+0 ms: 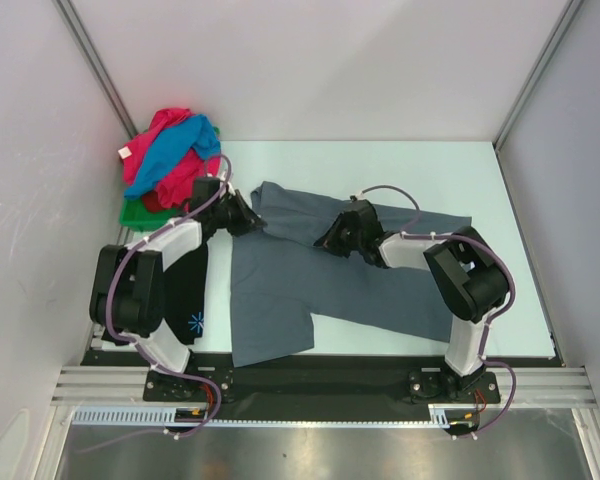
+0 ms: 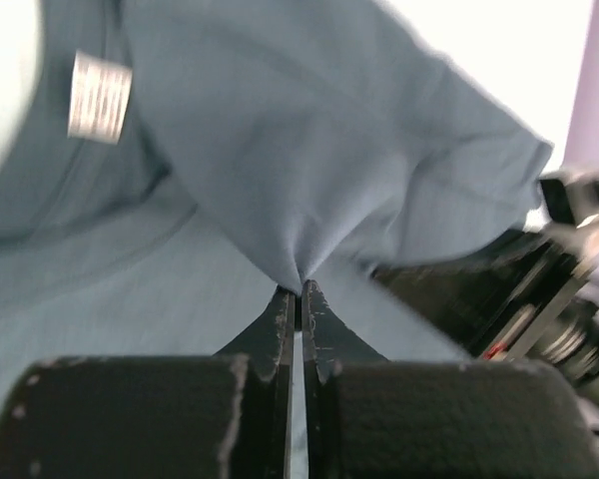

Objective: Fold and stack the t-shirts
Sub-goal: Fold the tshirt

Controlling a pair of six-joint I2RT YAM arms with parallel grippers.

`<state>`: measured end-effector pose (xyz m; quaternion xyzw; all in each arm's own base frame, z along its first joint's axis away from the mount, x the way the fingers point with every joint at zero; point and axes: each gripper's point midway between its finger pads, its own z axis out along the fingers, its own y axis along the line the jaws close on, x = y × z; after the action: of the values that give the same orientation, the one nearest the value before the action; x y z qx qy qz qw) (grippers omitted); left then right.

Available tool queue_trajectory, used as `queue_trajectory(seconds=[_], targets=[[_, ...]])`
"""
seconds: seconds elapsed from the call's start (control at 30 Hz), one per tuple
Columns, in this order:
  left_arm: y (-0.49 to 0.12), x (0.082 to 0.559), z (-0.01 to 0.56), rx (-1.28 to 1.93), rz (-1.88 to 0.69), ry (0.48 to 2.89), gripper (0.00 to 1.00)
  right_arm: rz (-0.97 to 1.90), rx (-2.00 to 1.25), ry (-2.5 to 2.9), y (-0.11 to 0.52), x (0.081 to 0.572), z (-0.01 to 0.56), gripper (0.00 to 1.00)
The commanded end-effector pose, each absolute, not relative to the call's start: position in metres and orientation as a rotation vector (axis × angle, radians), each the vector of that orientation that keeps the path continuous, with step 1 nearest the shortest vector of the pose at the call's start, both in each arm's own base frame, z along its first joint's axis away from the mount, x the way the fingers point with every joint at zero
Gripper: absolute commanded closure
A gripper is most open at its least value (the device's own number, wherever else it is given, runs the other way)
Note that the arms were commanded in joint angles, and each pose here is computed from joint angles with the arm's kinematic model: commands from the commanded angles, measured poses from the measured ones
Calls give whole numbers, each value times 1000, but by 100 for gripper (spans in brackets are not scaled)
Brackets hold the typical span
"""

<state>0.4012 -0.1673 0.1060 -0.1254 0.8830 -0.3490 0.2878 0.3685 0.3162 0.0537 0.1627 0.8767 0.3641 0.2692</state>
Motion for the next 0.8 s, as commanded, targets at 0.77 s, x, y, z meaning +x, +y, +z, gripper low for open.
queue_trajectory(seconds=[0.77], targets=[[-159, 344, 75, -368, -931, 2439, 94, 1262, 74, 2428, 301, 345, 76, 100]])
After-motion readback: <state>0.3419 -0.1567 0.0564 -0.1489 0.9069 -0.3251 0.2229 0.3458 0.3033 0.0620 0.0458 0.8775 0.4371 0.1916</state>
